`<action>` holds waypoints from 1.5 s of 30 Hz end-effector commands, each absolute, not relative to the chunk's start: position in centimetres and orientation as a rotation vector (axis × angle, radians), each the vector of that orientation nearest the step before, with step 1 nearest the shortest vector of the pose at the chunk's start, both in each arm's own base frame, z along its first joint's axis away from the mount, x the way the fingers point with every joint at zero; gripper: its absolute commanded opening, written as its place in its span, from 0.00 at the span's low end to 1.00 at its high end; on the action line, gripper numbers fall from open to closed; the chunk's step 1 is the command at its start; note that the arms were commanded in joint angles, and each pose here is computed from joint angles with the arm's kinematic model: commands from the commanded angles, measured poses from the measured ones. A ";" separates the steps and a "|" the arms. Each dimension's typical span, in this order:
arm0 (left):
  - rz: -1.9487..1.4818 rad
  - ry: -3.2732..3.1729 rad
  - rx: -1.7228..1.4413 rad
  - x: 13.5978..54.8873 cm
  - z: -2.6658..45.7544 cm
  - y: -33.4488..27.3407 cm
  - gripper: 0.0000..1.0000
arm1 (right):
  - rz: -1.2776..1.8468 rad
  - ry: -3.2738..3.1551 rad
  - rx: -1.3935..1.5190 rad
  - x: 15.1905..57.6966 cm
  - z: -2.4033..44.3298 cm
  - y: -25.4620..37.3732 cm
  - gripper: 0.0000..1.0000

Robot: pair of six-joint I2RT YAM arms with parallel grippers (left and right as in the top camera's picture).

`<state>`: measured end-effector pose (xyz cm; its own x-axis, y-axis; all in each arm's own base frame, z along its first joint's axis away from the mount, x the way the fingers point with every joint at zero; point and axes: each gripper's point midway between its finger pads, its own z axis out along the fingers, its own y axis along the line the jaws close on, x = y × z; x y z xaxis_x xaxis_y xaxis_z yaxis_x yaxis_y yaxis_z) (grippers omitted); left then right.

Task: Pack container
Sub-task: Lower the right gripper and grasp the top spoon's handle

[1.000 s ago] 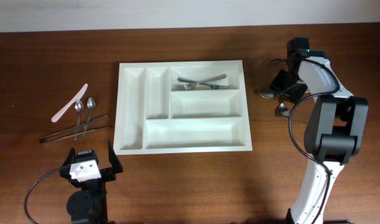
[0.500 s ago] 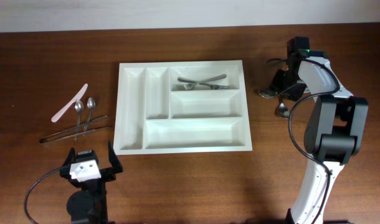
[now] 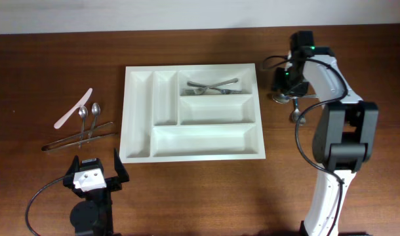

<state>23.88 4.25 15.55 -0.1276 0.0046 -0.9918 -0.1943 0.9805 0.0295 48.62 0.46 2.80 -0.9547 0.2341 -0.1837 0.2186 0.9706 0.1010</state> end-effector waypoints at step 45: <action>0.181 1.694 -0.125 23.9 15.4 4.2 0.99 | -0.049 2.979 0.563 46.4 1.9 1.5 0.44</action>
